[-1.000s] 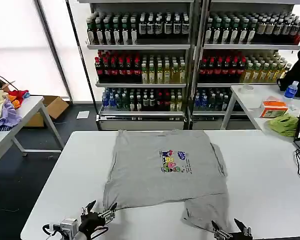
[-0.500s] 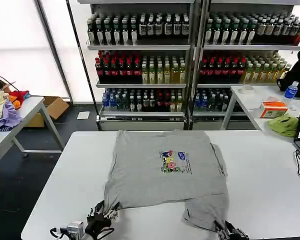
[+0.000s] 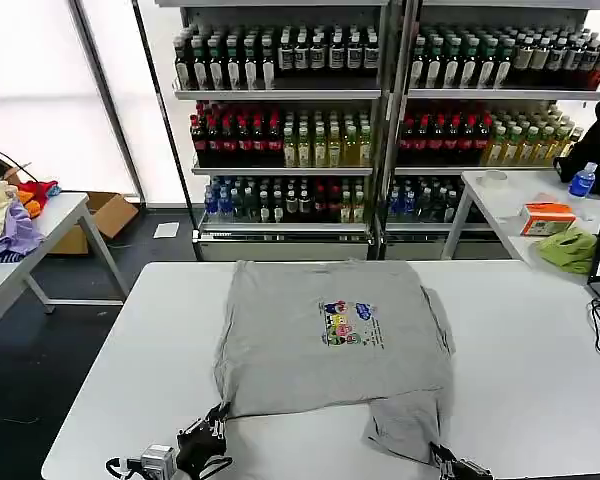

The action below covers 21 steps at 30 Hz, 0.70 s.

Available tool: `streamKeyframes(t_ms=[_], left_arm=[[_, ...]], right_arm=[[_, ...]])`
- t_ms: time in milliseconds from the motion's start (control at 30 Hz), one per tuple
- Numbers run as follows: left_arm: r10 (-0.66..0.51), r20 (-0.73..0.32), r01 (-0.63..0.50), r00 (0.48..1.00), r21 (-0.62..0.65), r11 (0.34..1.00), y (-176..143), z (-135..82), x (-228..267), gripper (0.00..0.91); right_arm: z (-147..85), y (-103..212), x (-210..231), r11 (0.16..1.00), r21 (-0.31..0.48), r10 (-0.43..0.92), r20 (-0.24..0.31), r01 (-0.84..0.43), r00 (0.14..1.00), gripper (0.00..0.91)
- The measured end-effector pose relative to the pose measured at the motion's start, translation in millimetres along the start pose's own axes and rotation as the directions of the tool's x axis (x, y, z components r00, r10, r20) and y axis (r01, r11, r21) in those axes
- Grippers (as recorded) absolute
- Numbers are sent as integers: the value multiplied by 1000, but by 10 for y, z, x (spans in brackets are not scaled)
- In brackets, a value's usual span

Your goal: Fold and organize the clothes.

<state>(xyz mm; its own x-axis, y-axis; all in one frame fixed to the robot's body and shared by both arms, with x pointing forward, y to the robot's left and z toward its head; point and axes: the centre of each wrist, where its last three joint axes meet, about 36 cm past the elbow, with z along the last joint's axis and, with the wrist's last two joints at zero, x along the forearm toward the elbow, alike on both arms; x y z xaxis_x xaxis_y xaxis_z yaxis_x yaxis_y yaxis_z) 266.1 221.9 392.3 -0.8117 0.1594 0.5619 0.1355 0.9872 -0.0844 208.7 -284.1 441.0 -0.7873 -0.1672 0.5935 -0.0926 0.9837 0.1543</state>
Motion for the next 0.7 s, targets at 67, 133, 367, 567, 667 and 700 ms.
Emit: streamKeyframes(t_ms=[67, 133, 367, 567, 667, 700], left_arm=[[-7, 5, 7, 1000, -5, 1000, -6, -12, 27, 10], [-15, 10, 15, 1000, -10, 1000, -8, -33, 64, 10], [-36, 7, 36, 999, -32, 999, 1, -121, 298, 10], [-60, 3, 60, 998, -81, 995, 30, -164, 553, 10], [-75, 13, 75, 997, -111, 991, 52, -214, 661, 10], [-76, 18, 77, 997, -121, 990, 59, -244, 694, 10]], right_arm=[[-22, 0, 40, 1000, 1, -8, -3, 8, 1000, 0], [-39, 6, 94, 1000, 5, -15, -16, 15, 1000, 0], [-70, 72, 324, 997, 40, -65, -75, 68, 995, 0], [-89, 149, 427, 992, 41, -115, -80, 119, 990, 0], [-108, 180, 442, 992, 38, -117, -42, 119, 992, 0], [-115, 186, 438, 993, 35, -115, -27, 116, 993, 0]])
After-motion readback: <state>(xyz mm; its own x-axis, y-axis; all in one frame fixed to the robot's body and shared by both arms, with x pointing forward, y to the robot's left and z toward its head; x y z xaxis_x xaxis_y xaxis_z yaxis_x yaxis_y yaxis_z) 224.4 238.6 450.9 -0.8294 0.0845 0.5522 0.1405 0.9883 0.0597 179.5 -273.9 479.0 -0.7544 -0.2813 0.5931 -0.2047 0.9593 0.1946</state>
